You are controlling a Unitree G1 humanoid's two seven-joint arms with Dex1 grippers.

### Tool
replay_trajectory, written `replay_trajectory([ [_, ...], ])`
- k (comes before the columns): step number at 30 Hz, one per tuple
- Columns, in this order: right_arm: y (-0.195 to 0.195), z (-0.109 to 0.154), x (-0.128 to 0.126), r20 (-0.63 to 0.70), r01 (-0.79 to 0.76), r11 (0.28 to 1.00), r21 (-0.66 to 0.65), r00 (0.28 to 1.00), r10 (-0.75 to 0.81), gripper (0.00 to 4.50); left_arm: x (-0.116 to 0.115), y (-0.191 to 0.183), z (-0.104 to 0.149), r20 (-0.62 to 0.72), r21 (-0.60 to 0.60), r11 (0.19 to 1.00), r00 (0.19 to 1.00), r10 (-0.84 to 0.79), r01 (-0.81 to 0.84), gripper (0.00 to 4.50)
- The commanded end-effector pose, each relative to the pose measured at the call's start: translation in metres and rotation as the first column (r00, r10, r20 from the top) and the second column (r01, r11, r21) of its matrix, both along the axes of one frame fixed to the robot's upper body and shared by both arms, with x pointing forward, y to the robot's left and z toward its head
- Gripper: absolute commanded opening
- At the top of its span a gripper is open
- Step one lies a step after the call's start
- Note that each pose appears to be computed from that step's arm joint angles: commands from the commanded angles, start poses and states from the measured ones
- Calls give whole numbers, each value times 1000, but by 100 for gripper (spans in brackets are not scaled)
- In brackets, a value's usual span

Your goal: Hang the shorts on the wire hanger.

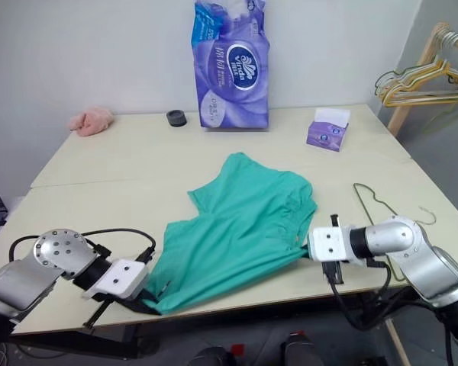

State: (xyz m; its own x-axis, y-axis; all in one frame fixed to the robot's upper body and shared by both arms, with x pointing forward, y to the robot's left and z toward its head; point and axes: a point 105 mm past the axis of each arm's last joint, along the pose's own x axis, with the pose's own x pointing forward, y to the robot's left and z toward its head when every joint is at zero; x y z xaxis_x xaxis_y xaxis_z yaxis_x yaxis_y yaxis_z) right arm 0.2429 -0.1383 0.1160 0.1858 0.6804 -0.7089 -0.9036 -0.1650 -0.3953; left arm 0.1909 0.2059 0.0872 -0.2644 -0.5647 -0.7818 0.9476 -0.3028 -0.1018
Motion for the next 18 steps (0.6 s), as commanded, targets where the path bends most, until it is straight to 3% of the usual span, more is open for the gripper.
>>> replay_trajectory([
  [1,-18,3,-2,-24,43,996,-78,999,-45,2,-13,13,-2,-72,82,996,997,-28,34,0],
  [5,-24,-3,-6,-15,36,990,-138,999,-39,2,-10,6,0,-66,70,997,997,-34,38,0],
  [12,-22,-1,4,44,86,990,-113,996,-81,2,-1,-12,3,-50,27,999,998,-27,29,0],
  [18,-25,0,-3,20,63,990,-123,998,-61,2,-2,-18,5,-85,2,1000,996,2,-2,0],
])
